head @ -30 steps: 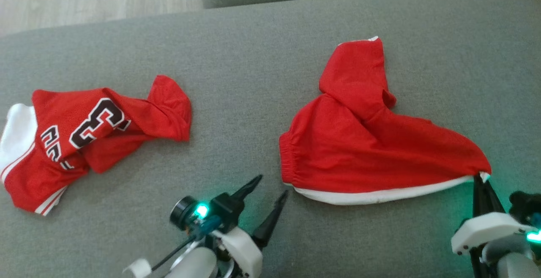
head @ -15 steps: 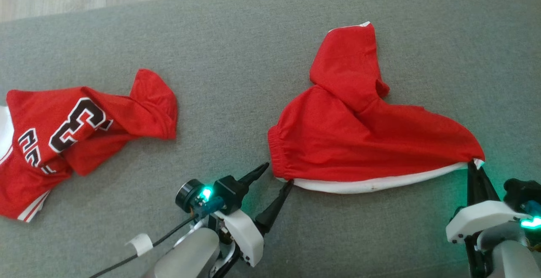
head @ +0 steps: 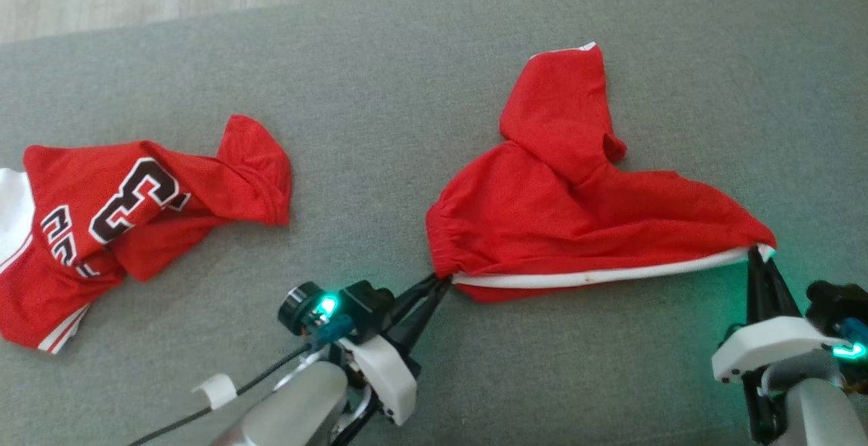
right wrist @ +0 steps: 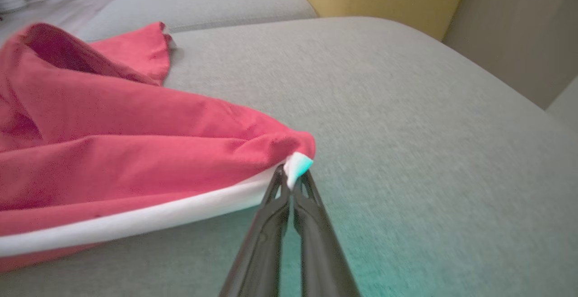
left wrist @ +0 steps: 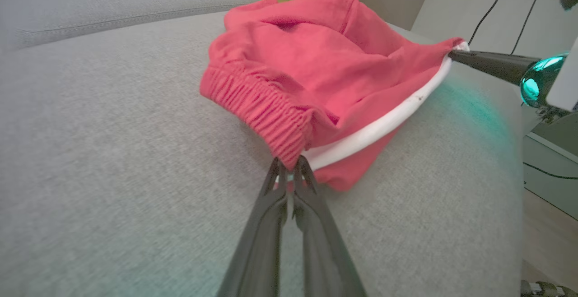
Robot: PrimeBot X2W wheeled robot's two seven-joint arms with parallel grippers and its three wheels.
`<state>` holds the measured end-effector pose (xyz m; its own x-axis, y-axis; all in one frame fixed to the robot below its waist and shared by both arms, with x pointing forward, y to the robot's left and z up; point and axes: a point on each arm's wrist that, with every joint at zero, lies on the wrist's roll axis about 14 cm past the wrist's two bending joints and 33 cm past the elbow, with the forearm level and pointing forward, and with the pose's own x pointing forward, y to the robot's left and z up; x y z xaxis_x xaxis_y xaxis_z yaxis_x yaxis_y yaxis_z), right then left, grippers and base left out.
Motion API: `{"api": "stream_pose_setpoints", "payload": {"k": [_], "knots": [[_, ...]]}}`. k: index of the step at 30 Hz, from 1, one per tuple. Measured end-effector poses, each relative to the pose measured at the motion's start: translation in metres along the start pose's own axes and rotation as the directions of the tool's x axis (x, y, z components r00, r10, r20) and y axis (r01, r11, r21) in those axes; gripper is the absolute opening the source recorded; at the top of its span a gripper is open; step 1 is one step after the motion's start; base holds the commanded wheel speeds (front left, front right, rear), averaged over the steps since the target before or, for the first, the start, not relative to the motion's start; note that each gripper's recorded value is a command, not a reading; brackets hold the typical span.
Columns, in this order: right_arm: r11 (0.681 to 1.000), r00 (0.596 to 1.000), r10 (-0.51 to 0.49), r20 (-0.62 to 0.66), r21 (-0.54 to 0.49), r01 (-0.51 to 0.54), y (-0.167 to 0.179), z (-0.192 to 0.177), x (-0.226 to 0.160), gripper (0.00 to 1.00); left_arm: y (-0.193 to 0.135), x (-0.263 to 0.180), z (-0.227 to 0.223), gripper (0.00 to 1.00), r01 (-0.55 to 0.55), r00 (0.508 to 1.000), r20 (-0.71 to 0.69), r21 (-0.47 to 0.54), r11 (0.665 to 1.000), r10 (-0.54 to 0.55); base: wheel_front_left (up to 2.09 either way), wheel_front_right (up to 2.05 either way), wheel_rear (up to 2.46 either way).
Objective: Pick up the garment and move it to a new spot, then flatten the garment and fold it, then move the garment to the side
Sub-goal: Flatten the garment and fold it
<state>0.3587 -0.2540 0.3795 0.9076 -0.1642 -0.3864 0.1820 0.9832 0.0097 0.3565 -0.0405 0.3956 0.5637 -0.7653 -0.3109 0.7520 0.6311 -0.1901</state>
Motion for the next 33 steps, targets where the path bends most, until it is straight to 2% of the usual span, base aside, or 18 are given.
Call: {"api": "stream_pose_setpoints", "payload": {"k": [6,11,14,18,19,22,25,31,33], "knots": [[0.997,0.991,0.078,0.112,-0.002,-0.078,0.026,0.035,0.002,0.0,0.023,-0.014,0.015,0.0,-0.059,0.998,0.031,0.056,0.997,0.057,0.0,0.0,0.0],[0.99,0.942,0.143,0.303,-0.027,-0.141,0.05,0.107,0.004,0.0,0.052,-0.023,0.076,0.0,-0.124,0.987,0.128,0.189,0.974,0.1,0.0,0.0,0.0],[0.982,0.886,0.187,0.424,-0.055,-0.18,0.067,0.162,-0.001,0.0,0.071,-0.031,0.129,0.0,-0.181,0.973,0.195,0.295,0.938,0.126,0.0,0.0,0.0],[0.972,0.797,0.229,0.558,-0.094,-0.214,0.085,0.23,-0.018,0.0,0.088,-0.047,0.204,0.0,-0.274,0.944,0.284,0.387,0.88,0.169,0.0,0.0,0.0],[0.971,0.751,0.232,0.619,-0.104,-0.215,0.087,0.26,-0.029,0.0,0.092,-0.057,0.237,0.0,-0.323,0.923,0.335,0.413,0.852,0.188,0.0,0.0,0.0],[0.972,0.69,0.231,0.686,-0.129,-0.197,0.086,0.296,-0.047,0.0,0.092,-0.071,0.275,0.0,-0.382,0.894,0.397,0.429,0.819,0.209,0.0,0.0,0.0],[0.973,0.65,0.23,0.724,-0.16,-0.166,0.085,0.317,-0.063,0.0,0.086,-0.081,0.297,0.0,-0.417,0.866,0.452,0.422,0.805,0.212,0.0,0.0,0.0],[0.975,0.63,0.222,0.744,-0.18,-0.132,0.081,0.326,-0.083,0.0,0.067,-0.094,0.303,0.0,-0.423,0.845,0.493,0.383,0.821,0.205,0.0,0.0,0.0],[0.974,0.639,0.221,0.736,-0.193,-0.115,0.08,0.321,-0.087,0.0,0.063,-0.098,0.294,0.0,-0.42,0.849,0.484,0.373,0.827,0.213,0.0,0.0,0.0]]}}
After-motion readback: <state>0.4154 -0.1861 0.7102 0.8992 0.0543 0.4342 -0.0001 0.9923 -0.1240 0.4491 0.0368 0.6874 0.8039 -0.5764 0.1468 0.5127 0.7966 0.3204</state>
